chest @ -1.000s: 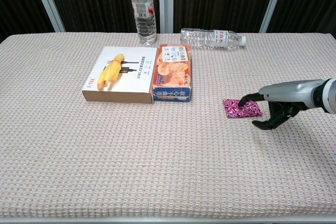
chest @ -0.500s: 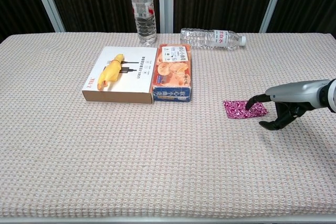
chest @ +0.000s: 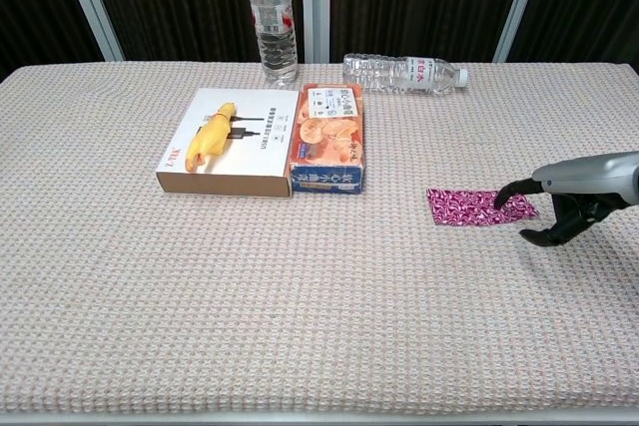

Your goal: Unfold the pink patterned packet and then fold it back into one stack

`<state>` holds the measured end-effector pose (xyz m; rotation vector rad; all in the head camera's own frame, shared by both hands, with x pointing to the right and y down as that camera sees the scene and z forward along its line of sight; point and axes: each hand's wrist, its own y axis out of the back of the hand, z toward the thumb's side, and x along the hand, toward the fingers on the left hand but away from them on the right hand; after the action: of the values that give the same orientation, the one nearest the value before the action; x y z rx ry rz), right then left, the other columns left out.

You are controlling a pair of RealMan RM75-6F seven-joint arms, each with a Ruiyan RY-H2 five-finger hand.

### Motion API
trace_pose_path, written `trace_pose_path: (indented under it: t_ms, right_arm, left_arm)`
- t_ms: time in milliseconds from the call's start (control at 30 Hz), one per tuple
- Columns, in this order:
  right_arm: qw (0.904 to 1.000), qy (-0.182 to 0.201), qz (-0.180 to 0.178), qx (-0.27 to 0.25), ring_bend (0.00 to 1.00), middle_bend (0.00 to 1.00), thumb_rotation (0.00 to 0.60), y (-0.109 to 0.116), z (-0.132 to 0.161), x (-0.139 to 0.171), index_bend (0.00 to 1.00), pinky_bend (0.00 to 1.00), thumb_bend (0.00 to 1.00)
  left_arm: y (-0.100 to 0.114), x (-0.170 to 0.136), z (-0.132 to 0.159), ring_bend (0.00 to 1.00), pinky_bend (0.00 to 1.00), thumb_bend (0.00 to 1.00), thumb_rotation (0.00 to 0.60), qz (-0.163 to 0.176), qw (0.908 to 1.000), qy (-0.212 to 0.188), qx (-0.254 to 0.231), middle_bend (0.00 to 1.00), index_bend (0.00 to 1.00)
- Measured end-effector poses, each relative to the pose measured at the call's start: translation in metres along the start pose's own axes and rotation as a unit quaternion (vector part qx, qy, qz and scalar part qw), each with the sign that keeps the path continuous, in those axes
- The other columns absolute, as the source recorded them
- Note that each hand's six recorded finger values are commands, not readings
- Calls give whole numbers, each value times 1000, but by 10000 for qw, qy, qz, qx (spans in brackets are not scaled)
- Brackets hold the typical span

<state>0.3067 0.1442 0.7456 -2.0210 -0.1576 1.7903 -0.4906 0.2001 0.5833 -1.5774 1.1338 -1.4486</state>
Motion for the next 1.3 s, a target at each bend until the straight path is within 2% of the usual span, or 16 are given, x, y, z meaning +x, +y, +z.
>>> trace_pose_path:
  t_ms: [1000,1167,1300]
  right_arm:
    - [9978,-645,140,-49,1000,1000,277,-7,-60,22,175,1000,405]
    - [9980,-614,72,-126,1000,1000,281,-3,-59,23,175,1000,404]
    - [9989,-436,-118,-113,1000,1000,278,7,-49,27,175,1000,405]
  left_arm:
    - [4,0,1,94,268,0,600,52,10000,-8,13,223,212]
    - [5,0,2,94,269,0,600,65,10000,-16,14,223,212]
    - [5,0,2,94,269,0,600,76,10000,-19,3,223,212]
